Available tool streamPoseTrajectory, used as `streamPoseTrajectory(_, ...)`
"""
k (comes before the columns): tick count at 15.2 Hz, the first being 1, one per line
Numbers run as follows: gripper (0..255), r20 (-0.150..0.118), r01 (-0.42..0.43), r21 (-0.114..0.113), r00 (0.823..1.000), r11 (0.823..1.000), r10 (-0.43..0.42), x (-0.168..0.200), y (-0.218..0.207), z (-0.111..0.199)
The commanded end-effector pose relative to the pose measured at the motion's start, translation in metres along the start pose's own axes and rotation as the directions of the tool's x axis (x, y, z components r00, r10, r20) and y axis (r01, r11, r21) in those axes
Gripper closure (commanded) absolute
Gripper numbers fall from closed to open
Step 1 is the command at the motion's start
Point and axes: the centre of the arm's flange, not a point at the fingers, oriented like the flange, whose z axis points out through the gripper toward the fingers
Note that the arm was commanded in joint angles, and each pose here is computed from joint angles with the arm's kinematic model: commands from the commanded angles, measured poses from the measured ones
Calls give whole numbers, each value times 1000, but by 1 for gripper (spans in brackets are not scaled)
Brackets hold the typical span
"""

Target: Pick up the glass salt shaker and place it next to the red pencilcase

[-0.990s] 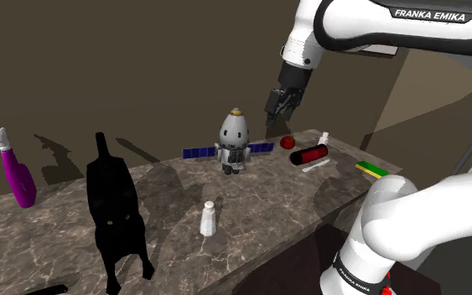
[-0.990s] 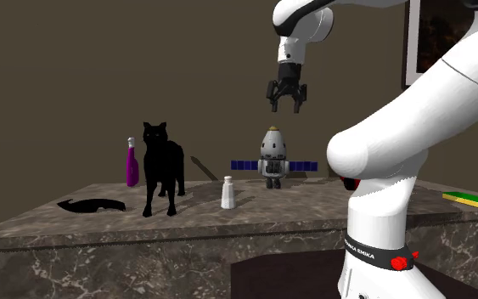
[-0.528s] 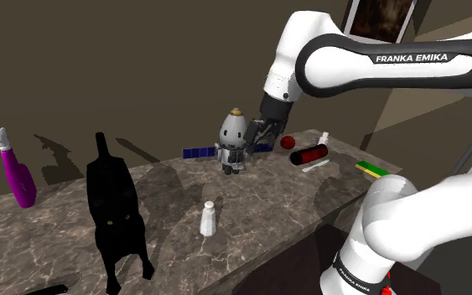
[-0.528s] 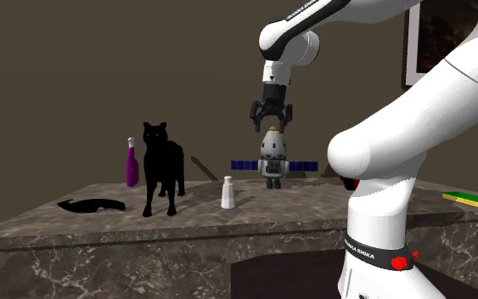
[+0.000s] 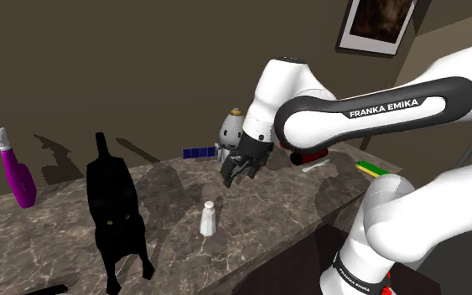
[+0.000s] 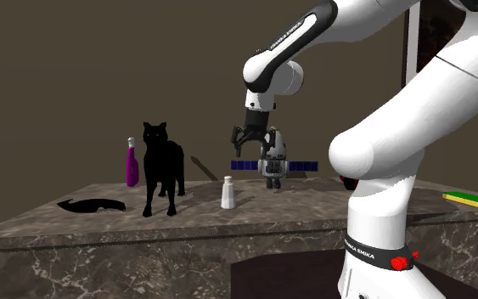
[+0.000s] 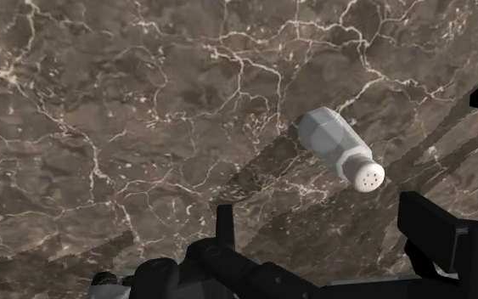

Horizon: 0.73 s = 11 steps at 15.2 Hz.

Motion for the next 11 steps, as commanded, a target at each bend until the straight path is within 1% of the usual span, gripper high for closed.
streamPoseTrajectory(1, 0, -13, -20, 9, 1000, 1000, 20, -3, -15, 20)
streamPoseTrajectory(7, 0, -41, -74, 29, 996, 997, 75, -11, -59, 81)
streamPoseTrajectory(11, 0, -41, -74, 29, 996, 997, 75, -10, -60, 103)
